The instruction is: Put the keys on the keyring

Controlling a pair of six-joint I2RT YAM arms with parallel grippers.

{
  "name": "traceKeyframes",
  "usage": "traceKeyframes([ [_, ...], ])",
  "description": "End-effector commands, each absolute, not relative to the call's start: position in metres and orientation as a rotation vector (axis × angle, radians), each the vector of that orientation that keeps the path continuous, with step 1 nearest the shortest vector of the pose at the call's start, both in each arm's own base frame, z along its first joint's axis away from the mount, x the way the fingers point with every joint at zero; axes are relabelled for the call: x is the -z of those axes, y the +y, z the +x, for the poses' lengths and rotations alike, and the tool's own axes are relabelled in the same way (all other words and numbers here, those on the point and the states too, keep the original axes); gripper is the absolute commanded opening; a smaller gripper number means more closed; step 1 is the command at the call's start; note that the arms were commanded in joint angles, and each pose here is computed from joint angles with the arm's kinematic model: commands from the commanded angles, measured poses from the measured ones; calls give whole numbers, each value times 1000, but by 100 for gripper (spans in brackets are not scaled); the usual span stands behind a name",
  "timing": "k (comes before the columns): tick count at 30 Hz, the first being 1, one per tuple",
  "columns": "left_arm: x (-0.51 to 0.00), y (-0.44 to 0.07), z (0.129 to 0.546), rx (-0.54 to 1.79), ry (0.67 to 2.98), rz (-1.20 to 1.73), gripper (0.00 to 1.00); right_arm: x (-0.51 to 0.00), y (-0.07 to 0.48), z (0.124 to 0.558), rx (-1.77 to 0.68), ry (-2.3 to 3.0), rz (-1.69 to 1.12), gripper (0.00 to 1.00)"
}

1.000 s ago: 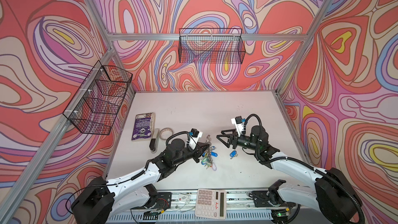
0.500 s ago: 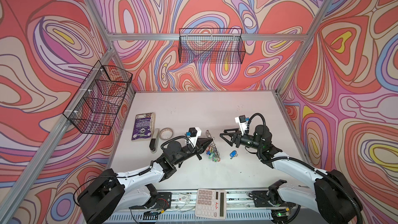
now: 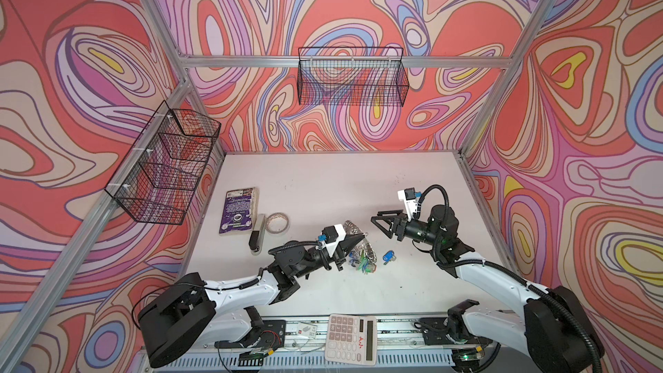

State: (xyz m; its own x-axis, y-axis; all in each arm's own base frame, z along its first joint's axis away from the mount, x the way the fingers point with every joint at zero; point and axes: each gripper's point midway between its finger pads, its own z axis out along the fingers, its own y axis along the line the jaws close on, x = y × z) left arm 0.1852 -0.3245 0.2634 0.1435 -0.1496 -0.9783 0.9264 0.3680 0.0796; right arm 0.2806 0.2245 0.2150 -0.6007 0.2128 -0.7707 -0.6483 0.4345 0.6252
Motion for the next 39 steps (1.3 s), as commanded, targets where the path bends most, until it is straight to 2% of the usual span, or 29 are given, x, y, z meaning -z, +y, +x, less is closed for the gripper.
traceKeyframes([
  [1,-315,-330,174,795,885,897,0,-233,223,285,-1281,1789,-371,74],
  [15,-308,-340,178,656,878,990,0,-243,204,285,-1200,1781,-294,76],
  [25,-328,-333,197,840,979,726,0,-264,210,254,-1298,1675,-420,74],
  [33,-343,-333,213,964,1126,624,0,-267,219,245,-1438,1628,-455,63],
  [39,-329,-333,221,948,1388,699,0,-259,213,247,-1350,1664,-441,61],
])
